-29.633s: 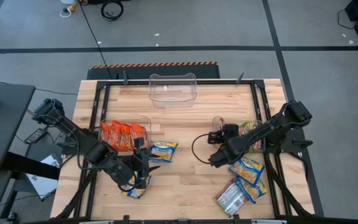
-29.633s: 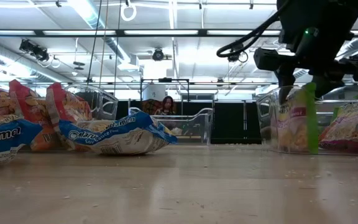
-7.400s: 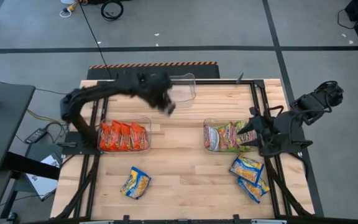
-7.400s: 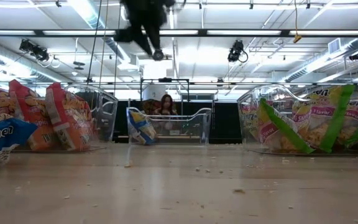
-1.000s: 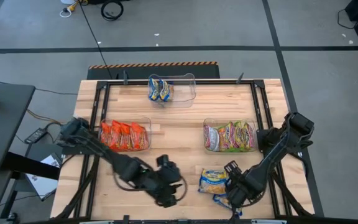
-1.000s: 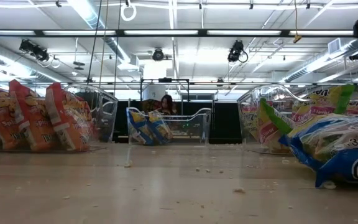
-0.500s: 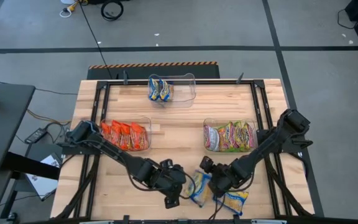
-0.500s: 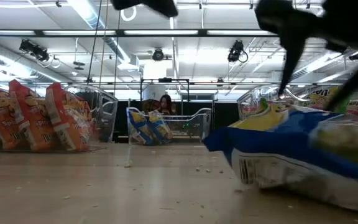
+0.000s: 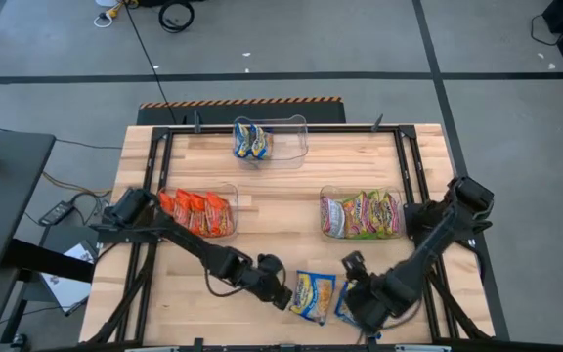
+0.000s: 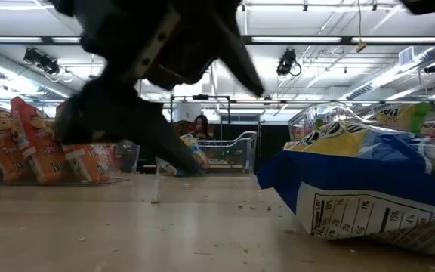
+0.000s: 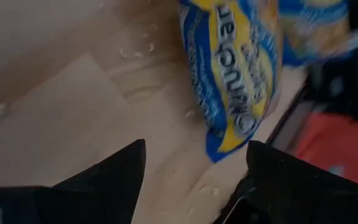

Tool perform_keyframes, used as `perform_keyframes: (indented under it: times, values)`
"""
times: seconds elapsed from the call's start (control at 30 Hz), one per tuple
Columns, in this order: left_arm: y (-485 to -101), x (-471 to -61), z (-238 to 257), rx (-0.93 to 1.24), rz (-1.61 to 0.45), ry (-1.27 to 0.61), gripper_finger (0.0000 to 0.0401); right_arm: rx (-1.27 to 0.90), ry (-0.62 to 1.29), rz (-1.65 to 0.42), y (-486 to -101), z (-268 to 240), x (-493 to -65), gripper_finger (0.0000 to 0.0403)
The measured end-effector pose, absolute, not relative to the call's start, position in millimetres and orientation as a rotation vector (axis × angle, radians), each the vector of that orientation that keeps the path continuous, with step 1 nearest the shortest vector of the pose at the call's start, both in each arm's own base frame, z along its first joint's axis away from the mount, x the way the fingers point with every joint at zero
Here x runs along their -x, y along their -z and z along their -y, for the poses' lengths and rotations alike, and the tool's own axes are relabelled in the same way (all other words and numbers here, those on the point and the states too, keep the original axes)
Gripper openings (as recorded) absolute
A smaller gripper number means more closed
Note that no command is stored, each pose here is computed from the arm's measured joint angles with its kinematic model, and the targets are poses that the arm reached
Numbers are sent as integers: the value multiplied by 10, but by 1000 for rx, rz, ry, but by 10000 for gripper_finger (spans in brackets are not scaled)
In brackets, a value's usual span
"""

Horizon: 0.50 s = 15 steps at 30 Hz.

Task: Sort Maruchan noodles
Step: Put the blue noodle from the bottom right into the top transparent bin

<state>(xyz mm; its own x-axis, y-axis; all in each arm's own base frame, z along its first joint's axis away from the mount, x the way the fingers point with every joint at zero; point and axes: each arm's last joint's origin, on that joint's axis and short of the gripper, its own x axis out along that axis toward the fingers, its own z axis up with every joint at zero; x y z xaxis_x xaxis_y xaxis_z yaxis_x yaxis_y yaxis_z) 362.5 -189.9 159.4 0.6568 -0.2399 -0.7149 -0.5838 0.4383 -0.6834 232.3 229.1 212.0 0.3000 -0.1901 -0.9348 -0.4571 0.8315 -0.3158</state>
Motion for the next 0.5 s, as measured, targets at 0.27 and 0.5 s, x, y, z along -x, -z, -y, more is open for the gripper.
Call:
perform_keyframes:
  times: [0.27,0.5]
  values:
    - [-1438,-3630,1775,1222,-656,-233,282,543,-190,-1265,-2118,-2537,-2033,212]
    - [-1254,-3784,1814,1259,-610,-189,282,537,-155,-1298,-2116,-2534,-1963,212]
